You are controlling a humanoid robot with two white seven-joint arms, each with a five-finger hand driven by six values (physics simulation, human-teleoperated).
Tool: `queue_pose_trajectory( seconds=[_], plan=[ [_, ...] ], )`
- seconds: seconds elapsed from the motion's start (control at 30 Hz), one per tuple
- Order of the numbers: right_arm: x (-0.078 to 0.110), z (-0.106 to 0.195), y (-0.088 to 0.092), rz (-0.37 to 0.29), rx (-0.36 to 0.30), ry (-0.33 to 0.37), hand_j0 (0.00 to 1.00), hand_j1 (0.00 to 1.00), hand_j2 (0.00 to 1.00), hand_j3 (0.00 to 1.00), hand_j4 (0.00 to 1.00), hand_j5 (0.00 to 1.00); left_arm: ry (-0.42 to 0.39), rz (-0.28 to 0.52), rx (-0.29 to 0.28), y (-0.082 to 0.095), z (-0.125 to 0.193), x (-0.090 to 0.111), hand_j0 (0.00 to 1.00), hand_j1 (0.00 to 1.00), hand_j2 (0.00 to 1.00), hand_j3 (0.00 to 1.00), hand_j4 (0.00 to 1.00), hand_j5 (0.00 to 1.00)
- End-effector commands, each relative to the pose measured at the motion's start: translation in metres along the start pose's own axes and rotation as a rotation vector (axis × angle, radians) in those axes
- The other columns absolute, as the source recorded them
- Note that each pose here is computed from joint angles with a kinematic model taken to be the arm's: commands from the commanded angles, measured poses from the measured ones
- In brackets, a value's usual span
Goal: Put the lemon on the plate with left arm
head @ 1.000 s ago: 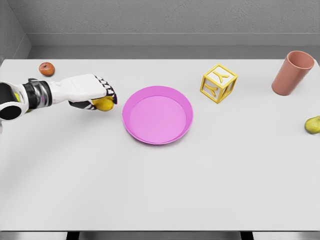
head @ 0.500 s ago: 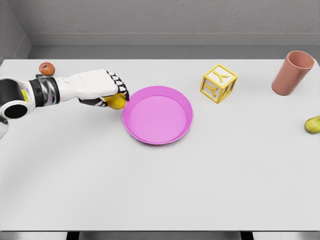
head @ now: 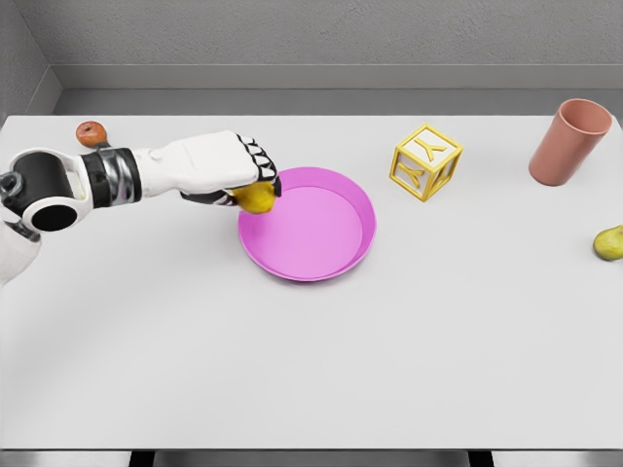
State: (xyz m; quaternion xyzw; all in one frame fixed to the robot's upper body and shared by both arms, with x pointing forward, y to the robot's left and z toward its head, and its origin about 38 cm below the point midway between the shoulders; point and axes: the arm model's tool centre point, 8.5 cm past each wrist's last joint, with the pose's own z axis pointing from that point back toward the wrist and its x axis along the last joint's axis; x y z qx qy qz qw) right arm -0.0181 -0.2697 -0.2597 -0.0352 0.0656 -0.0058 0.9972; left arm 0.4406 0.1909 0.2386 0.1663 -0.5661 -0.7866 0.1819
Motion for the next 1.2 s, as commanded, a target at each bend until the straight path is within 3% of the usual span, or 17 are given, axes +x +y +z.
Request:
queue_pose_trajectory(
  seconds=[0.0, 0.33, 0.37, 0.4, 0.63, 0.67, 0.87, 0.97, 1.07, 1.17],
  plan=[
    [0.000, 0.000, 0.000, 0.000, 0.001, 0.000, 1.00, 1.00, 1.00, 1.00, 1.00, 1.00, -0.021, 0.004, 0.020, 0.004, -0.009, 0.007, 0.64, 0.64, 0.64, 0.64, 0.64, 0.64],
    [-0.001, 0.000, 0.000, 0.000, 0.000, 0.002, 1.00, 1.00, 1.00, 1.00, 1.00, 1.00, -0.055, 0.002, 0.045, 0.009, -0.027, 0.019, 0.65, 0.65, 0.65, 0.65, 0.65, 0.65],
    [0.000, 0.000, 0.000, 0.000, 0.000, 0.000, 1.00, 1.00, 1.00, 1.00, 1.00, 1.00, -0.056, 0.005, 0.050, 0.009, -0.026, 0.019, 0.73, 0.73, 0.73, 0.73, 0.73, 0.73],
    [0.000, 0.000, 0.000, 0.000, 0.000, 0.000, 1.00, 1.00, 1.00, 1.00, 1.00, 1.00, -0.057, 0.008, 0.059, 0.009, -0.026, 0.019, 0.97, 0.97, 0.97, 0.97, 0.97, 0.97],
    [0.000, 0.000, 0.000, 0.000, 0.000, 0.000, 1.00, 1.00, 1.00, 1.00, 1.00, 1.00, -0.073, 0.000, 0.074, 0.014, -0.021, 0.024, 1.00, 1.00, 1.00, 1.00, 1.00, 1.00],
    [-0.001, 0.000, 0.000, 0.000, 0.000, 0.002, 1.00, 1.00, 1.00, 1.00, 1.00, 1.00, -0.073, -0.003, 0.072, 0.015, -0.014, 0.024, 1.00, 1.00, 1.00, 1.00, 1.00, 1.00],
    [0.000, 0.000, 0.000, 0.000, 0.000, 0.000, 1.00, 1.00, 1.00, 1.00, 1.00, 1.00, -0.006, 0.036, -0.022, 0.013, 0.107, -0.004, 1.00, 1.00, 1.00, 1.00, 1.00, 1.00],
    [0.000, 0.000, 0.000, 0.000, 0.000, 0.000, 1.00, 1.00, 1.00, 1.00, 1.00, 1.00, 0.019, 0.059, 0.119, 0.014, 0.145, -0.012, 1.00, 1.00, 1.00, 1.00, 1.00, 1.00],
    [0.000, 0.000, 0.000, 0.000, 0.000, 0.000, 1.00, 1.00, 1.00, 1.00, 1.00, 1.00, 0.109, 0.076, 0.129, 0.009, 0.168, -0.033, 1.00, 1.00, 1.00, 1.00, 1.00, 1.00],
    [0.000, 0.000, 0.000, 0.000, 0.000, 0.000, 1.00, 1.00, 1.00, 1.00, 1.00, 1.00, 0.129, 0.096, 0.118, 0.000, 0.170, -0.038, 1.00, 1.00, 1.00, 1.00, 1.00, 1.00]
  ],
)
